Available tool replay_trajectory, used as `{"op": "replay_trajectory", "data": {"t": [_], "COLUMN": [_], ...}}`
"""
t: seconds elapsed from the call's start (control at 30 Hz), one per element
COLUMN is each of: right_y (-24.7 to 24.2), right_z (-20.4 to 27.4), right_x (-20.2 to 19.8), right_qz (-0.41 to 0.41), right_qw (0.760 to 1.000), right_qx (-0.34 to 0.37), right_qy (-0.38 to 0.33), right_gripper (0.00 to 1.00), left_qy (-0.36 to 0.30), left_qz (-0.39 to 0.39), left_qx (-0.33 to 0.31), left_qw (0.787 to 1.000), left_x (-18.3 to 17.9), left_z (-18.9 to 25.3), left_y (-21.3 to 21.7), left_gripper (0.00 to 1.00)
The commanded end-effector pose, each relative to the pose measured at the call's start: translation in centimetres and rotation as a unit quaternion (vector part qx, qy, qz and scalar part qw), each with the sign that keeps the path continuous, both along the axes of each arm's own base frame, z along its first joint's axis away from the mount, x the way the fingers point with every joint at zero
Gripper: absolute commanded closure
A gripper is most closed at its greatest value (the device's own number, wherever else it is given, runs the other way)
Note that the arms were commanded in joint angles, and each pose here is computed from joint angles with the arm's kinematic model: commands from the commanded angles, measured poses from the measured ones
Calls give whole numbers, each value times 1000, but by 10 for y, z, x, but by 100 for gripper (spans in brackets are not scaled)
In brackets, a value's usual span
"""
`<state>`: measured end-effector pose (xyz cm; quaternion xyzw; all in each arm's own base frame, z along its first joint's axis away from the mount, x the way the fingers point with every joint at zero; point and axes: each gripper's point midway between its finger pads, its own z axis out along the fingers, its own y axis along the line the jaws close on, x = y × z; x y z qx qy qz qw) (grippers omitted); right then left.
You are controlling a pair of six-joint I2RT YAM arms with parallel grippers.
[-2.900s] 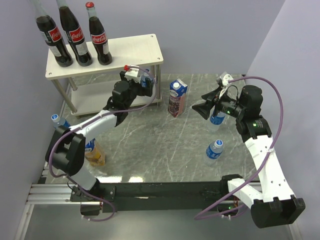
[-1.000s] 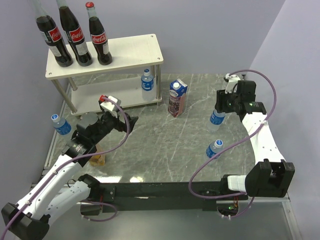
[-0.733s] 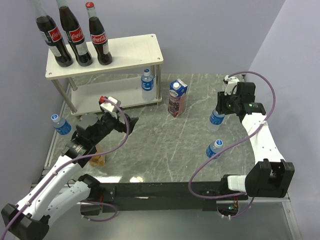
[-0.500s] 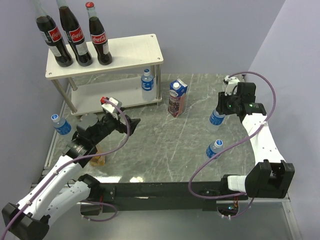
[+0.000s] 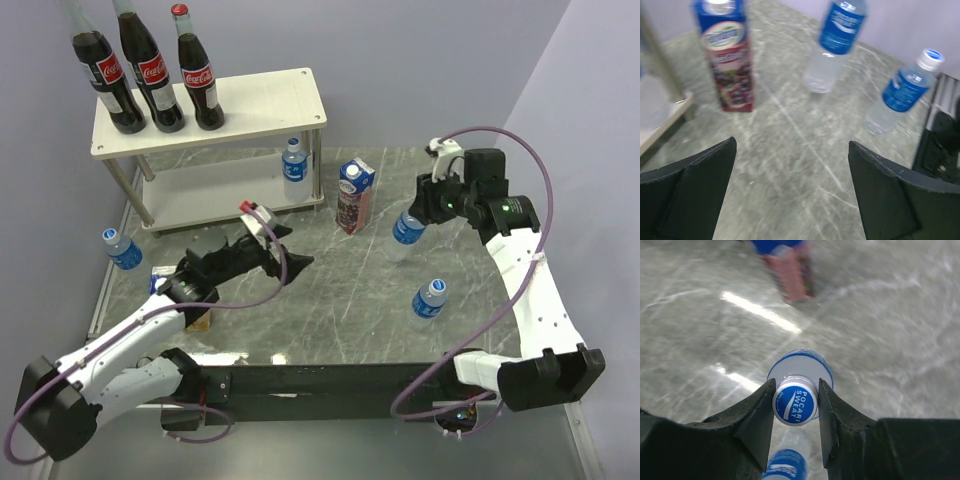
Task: Place and organize the beverage onto the shelf
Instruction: Pick up the drink from the center of the board.
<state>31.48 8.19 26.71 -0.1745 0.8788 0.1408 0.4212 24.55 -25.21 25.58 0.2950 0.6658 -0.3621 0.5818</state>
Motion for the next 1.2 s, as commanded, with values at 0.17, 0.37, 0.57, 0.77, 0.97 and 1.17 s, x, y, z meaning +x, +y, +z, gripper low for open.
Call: {"op": "replay_trajectory", "data": {"t": [0.17,0.37,0.57,0.77,0.97,1.17], "right_y": [81,109,124,128,131,132], "right_z": [76,81,86,87,84,75], "right_x": [-27,-39,-48,-51,-51,-49], "right_qz": [131,180,202,205,206,205], "right_qw": [987,980,975,974,974,975], "right_qx": [31,30,39,48,52,53], "right_qy": [-87,-81,-84,-87,-81,-72], "right_gripper": [100,100,100,100,100,100], "left_qy": [-89,-81,-78,-83,-80,-85], "left_qz": [-64,-62,-68,-51,-39,-56], "left_qx": [-19,-10,15,41,52,42], "left_qw": [994,995,995,994,995,994], "left_x": [1,15,17,24,31,23], "left_z": [48,36,17,1,-9,-4], "left_y": [-71,-111,-144,-160,-171,-175], "left_gripper": [1,0,0,1,11,100]}}
